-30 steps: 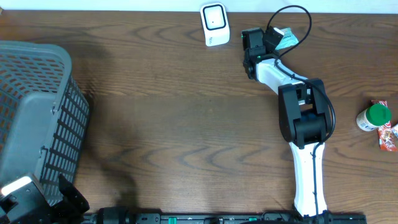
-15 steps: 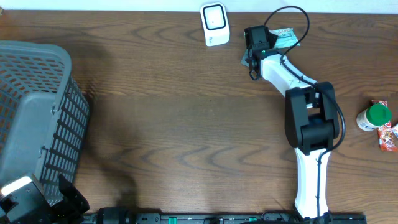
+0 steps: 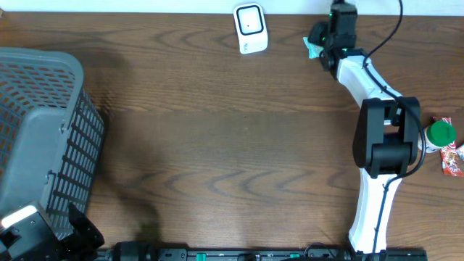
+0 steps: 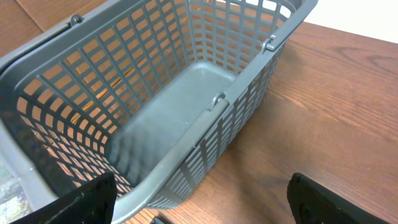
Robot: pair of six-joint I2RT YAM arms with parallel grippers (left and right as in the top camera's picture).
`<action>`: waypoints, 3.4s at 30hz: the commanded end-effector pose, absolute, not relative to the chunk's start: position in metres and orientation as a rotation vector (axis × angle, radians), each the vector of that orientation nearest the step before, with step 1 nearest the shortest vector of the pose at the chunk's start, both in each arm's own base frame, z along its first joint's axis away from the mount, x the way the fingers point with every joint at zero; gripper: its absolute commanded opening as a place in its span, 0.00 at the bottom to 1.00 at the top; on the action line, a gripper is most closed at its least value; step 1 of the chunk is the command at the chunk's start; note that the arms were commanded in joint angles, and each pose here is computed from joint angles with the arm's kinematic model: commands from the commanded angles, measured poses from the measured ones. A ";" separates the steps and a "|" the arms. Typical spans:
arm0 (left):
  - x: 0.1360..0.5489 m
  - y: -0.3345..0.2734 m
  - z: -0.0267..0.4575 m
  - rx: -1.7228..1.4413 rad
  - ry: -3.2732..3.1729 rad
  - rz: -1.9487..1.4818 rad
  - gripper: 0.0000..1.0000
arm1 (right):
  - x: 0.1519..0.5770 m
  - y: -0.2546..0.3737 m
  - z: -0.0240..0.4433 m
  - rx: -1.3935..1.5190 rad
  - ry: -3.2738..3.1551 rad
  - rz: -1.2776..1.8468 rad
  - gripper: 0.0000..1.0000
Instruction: Scan the item barcode
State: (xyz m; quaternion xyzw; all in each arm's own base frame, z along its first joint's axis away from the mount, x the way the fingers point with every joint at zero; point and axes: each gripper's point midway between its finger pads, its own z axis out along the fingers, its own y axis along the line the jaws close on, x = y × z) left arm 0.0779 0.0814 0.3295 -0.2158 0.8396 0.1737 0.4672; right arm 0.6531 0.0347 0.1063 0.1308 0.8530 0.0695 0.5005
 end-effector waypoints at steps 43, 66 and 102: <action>0.076 0.082 0.331 -0.537 2.049 0.427 0.88 | 0.500 0.175 0.065 -0.018 2.712 0.057 0.24; 0.076 0.082 0.331 -0.537 2.049 0.427 0.88 | 0.573 -0.010 0.049 0.463 2.497 -0.168 0.99; 0.076 0.082 0.331 -0.537 2.049 0.427 0.88 | 0.358 0.179 0.047 -0.266 3.263 1.111 0.40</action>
